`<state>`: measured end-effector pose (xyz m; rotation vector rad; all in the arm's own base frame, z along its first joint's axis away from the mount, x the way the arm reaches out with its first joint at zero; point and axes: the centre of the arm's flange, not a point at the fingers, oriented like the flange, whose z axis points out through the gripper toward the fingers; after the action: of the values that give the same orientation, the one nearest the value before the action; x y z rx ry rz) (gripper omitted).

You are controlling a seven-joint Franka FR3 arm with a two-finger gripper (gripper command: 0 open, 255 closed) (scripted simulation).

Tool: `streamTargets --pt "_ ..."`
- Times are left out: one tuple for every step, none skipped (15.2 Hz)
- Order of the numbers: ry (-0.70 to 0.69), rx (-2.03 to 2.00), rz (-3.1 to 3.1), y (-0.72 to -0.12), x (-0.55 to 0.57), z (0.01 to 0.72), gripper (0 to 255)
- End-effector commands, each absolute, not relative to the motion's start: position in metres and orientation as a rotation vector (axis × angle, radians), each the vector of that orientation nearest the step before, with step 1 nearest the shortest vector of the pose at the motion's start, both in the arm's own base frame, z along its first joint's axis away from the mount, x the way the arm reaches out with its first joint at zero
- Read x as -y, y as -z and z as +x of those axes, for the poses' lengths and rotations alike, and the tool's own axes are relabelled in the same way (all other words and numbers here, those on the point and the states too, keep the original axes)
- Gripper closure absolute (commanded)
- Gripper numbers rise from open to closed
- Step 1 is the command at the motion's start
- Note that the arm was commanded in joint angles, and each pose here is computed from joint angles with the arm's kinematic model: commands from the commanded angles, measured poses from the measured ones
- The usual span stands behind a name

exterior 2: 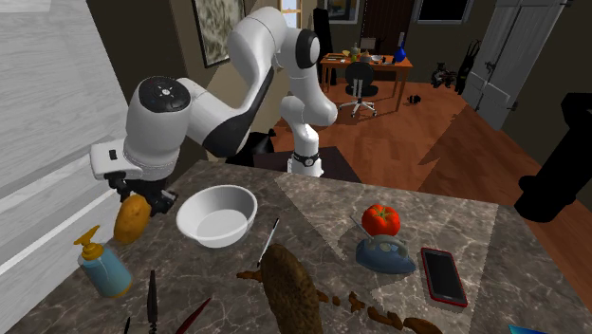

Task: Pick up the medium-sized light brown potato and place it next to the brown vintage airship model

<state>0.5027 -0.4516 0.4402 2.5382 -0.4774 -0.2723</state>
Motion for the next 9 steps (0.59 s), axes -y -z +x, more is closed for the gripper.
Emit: streamTargets --pt "0.272 0.478 2.538 -0.430 0.451 0.503 255" --pt "0.272 0.478 2.538 -0.424 0.451 0.503 255" --pt "0.272 0.478 2.538 -0.419 0.451 0.503 255" --pt "0.272 0.478 2.538 -0.414 0.451 0.503 255" --pt "0.272 0.478 2.538 -0.408 0.451 0.503 255" --pt "0.272 0.478 2.538 -0.403 0.451 0.503 255" --pt "0.272 0.478 2.538 -0.398 0.451 0.503 255" --pt "0.272 0.478 2.538 -0.393 0.451 0.503 255" --pt "0.272 0.478 2.538 -0.387 0.451 0.503 255"
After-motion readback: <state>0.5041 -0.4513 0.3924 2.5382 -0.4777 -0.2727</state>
